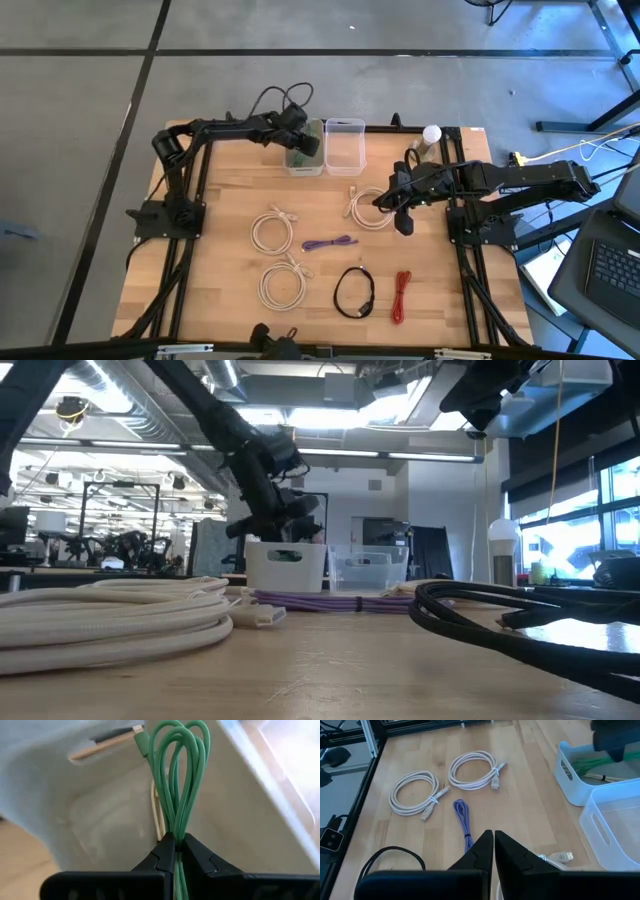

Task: Pick and place USB-C Cables
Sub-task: Put the green charger cable into the gray bin

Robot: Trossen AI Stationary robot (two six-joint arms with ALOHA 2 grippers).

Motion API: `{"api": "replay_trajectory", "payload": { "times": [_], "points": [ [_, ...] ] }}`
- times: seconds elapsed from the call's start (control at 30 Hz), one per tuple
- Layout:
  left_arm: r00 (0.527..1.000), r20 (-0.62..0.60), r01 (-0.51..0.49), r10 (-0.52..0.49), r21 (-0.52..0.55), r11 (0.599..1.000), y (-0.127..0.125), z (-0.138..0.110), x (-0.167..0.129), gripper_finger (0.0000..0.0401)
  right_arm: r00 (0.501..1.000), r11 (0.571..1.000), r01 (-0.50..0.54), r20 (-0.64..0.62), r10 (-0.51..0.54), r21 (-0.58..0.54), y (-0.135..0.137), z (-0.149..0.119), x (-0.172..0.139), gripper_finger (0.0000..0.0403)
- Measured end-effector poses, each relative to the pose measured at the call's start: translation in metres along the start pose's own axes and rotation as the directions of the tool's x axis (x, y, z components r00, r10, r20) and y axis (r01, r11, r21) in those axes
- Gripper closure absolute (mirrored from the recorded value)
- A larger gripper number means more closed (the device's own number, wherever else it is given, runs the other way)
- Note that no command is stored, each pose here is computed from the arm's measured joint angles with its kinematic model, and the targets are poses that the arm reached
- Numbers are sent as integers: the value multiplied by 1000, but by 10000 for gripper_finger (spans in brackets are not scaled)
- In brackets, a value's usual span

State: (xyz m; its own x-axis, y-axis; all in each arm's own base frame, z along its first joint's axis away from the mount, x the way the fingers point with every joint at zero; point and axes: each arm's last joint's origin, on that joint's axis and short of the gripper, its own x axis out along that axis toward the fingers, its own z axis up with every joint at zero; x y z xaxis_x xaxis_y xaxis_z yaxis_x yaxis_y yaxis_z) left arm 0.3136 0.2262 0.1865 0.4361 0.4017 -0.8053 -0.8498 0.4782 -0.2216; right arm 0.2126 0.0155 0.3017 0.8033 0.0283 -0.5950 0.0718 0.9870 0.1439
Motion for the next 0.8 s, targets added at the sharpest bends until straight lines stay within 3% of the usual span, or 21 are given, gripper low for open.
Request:
{"api": "replay_trajectory", "payload": {
  "times": [0.27, 0.63, 0.8],
  "points": [
    [998, 30, -53, 53, 6, 999, -17, 16, -18, 391, 1000, 1000, 0, 0, 0, -3, 0, 0, 0, 382],
    [998, 7, -64, 64, -23, 998, -15, 15, -17, 391, 1000, 1000, 0, -1, 0, -4, 0, 0, 0, 382],
    [996, -50, -78, 77, -14, 997, -13, 7, 0, 391, 1000, 1000, 0, -1, 0, -4, 0, 0, 0, 382]
  ]
}}
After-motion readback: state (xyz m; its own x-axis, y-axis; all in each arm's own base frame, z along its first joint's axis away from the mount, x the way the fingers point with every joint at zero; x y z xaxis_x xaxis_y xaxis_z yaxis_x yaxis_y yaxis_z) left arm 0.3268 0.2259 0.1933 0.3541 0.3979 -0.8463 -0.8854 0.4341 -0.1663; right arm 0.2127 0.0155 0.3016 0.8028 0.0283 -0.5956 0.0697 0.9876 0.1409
